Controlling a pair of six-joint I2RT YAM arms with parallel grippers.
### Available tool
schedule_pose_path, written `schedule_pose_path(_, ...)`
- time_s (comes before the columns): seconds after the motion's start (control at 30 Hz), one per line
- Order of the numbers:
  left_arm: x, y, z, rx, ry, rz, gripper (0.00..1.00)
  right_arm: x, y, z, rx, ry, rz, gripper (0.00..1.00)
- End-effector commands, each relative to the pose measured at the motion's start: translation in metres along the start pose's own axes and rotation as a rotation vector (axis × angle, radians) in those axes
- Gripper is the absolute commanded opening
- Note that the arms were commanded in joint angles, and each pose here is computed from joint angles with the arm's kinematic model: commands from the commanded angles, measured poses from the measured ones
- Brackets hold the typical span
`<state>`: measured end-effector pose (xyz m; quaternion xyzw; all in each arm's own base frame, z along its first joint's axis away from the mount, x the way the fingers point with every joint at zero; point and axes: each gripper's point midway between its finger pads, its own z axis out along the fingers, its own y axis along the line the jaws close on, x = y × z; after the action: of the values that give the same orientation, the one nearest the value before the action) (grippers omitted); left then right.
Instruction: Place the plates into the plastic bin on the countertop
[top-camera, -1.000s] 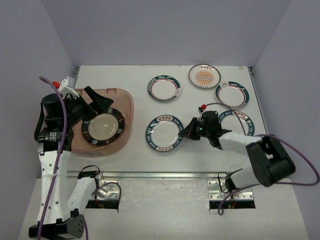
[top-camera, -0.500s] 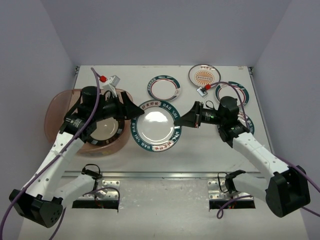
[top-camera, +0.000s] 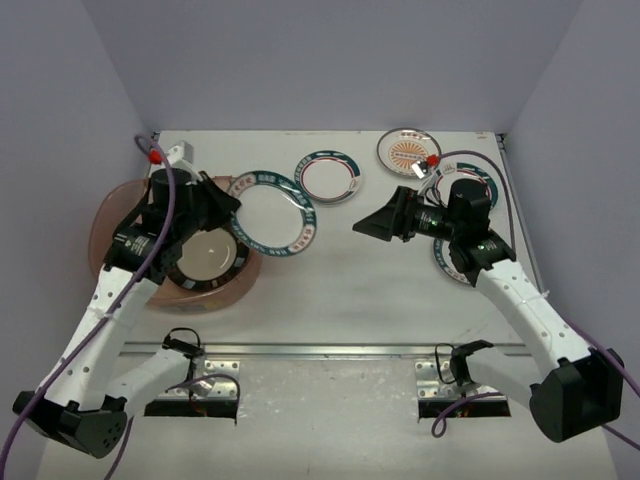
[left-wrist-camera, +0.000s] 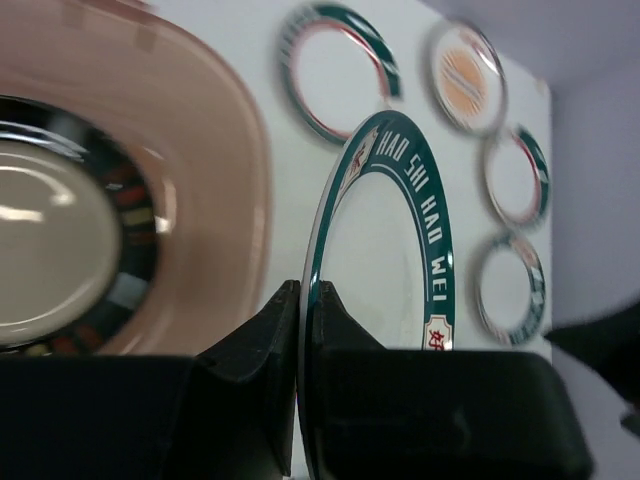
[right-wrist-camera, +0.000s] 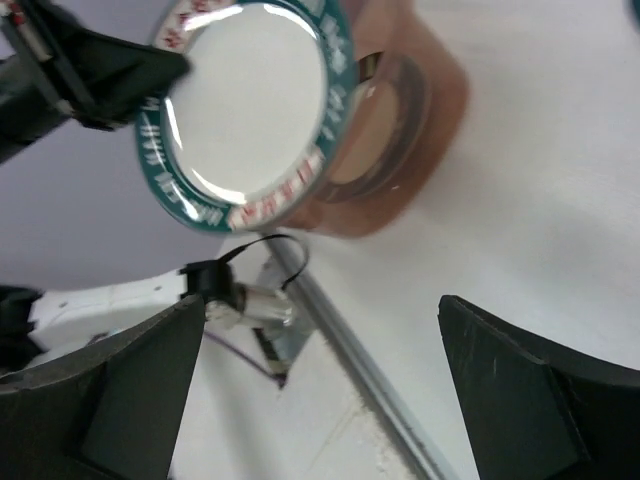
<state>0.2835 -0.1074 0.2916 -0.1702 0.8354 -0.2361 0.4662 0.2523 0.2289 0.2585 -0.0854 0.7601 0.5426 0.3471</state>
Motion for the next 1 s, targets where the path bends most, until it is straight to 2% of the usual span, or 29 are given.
schedule_pose_path(0.0, -0.084, 0.085, -0.064, -0.414, -0.431, -0.204, 0.00, 0.000, -0.037, -0.025, 0.241, -0.021, -0.134, 0.99)
schedule_pose_path(0.17, -0.082, 0.133, -0.042, -0.530, -0.399, -0.265, 0.00, -0.001, -0.041, -0.033, 0.266, 0.020, -0.152, 0.99)
schedule_pose_path(0.33, -0.079, 0.177, -0.045, -0.640, -0.455, -0.340, 0.00, -0.007, -0.040, -0.036, 0.270, 0.028, -0.170, 0.99)
schedule_pose_path(0.57, -0.037, 0.215, 0.002, -0.604, -0.315, -0.365, 0.00, -0.012, -0.039, -0.029, 0.248, 0.052, -0.159, 0.99)
schedule_pose_path(0.63, -0.020, 0.224, 0.010, -0.610, -0.278, -0.365, 0.09, -0.014, -0.042, -0.026, 0.242, 0.049, -0.153, 0.99)
schedule_pose_path(0.73, -0.008, 0.232, 0.024, -0.597, -0.235, -0.336, 0.37, -0.009, -0.053, -0.015, 0.226, 0.069, -0.094, 0.99)
schedule_pose_path(0.77, -0.004, 0.235, 0.025, -0.609, -0.219, -0.328, 0.62, -0.010, -0.059, -0.013, 0.241, 0.070, -0.080, 0.99)
schedule_pose_path(0.8, 0.001, 0.238, 0.026, -0.623, -0.198, -0.328, 0.78, -0.007, -0.069, -0.009, 0.260, 0.085, -0.037, 0.99)
schedule_pose_path(0.87, 0.006, 0.244, 0.022, -0.661, -0.184, -0.313, 0.99, -0.009, -0.086, -0.002, 0.303, 0.074, 0.002, 0.99)
schedule_pose_path(0.97, 0.010, 0.252, 0.017, -0.715, -0.153, -0.281, 1.00, -0.014, -0.125, 0.010, 0.425, 0.057, 0.112, 0.99)
